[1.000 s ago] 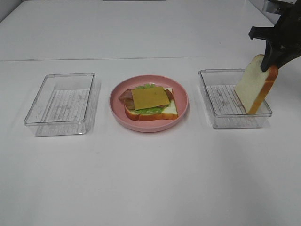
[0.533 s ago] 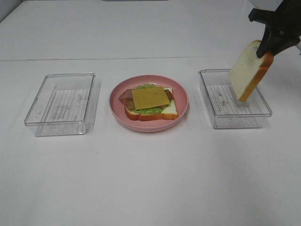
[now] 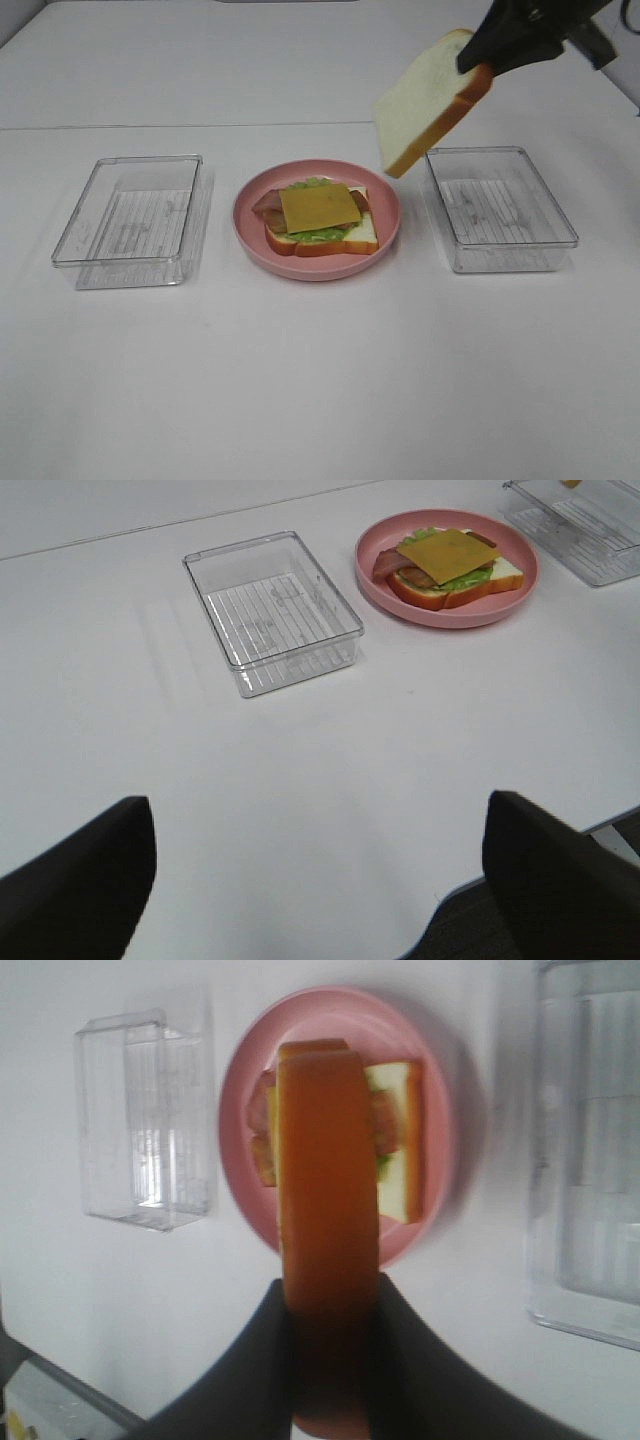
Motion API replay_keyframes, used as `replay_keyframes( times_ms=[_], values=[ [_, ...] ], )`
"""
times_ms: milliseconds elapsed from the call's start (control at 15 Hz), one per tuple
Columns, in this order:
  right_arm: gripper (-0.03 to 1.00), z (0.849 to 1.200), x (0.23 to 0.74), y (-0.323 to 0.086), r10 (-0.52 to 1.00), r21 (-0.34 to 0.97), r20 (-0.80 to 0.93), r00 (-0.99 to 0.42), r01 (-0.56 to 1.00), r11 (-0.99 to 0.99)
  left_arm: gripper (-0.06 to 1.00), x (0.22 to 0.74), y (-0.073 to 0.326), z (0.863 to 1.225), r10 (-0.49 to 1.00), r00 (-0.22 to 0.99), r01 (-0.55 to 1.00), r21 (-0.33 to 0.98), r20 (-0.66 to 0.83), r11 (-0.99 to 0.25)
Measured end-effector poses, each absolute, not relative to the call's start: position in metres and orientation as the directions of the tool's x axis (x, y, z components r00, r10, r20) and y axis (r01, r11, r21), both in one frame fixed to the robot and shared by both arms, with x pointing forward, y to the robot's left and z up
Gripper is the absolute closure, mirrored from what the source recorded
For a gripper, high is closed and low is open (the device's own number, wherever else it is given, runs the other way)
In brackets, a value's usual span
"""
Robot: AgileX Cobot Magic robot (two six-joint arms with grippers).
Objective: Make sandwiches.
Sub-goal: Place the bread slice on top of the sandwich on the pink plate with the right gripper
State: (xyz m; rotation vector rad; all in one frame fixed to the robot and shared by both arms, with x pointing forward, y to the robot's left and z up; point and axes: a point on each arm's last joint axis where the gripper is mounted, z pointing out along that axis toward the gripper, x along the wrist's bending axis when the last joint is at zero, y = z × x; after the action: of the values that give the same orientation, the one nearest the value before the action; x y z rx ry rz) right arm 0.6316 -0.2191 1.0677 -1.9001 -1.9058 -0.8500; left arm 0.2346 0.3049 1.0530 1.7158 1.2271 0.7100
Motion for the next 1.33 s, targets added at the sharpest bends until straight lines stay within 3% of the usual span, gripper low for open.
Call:
replay_keyframes(
  times_ms=[333,733,1133,1200,1333],
  values=[
    [0.79,1.02,0.627,-0.171,0.718,0.173,0.696,-0.002,0.971,-0.164,0.11,0.235,0.305,1.053,0.937,0.347,0.431,0.894,-0.042,-0.12],
    [0.79,0.95,0.641,-0.13,0.618,0.003,0.773,0.142,0.974,-0.227,0.11,0.235,0.305,1.053,0.937,0.347,0.43,0.895,-0.042,-0.12],
    [0.79,0.938,0.643,-0.13,0.629,-0.014,0.759,0.167,0.971,-0.24,0.11,0.235,0.305,1.053,0.937,0.347,0.43,0.895,-0.042,-0.12],
    [0.74,0.937,0.643,-0.131,0.64,-0.009,0.752,0.16,0.972,-0.233,0.11,0.235,0.305,1.053,0.937,0.347,0.43,0.895,-0.042,-0.12],
    [0.52,0.935,0.642,-0.133,0.674,0.012,0.727,0.135,0.978,-0.209,0.11,0.235,0.305,1.053,0.937,0.347,0.43,0.895,-0.042,-0.12]
  ],
)
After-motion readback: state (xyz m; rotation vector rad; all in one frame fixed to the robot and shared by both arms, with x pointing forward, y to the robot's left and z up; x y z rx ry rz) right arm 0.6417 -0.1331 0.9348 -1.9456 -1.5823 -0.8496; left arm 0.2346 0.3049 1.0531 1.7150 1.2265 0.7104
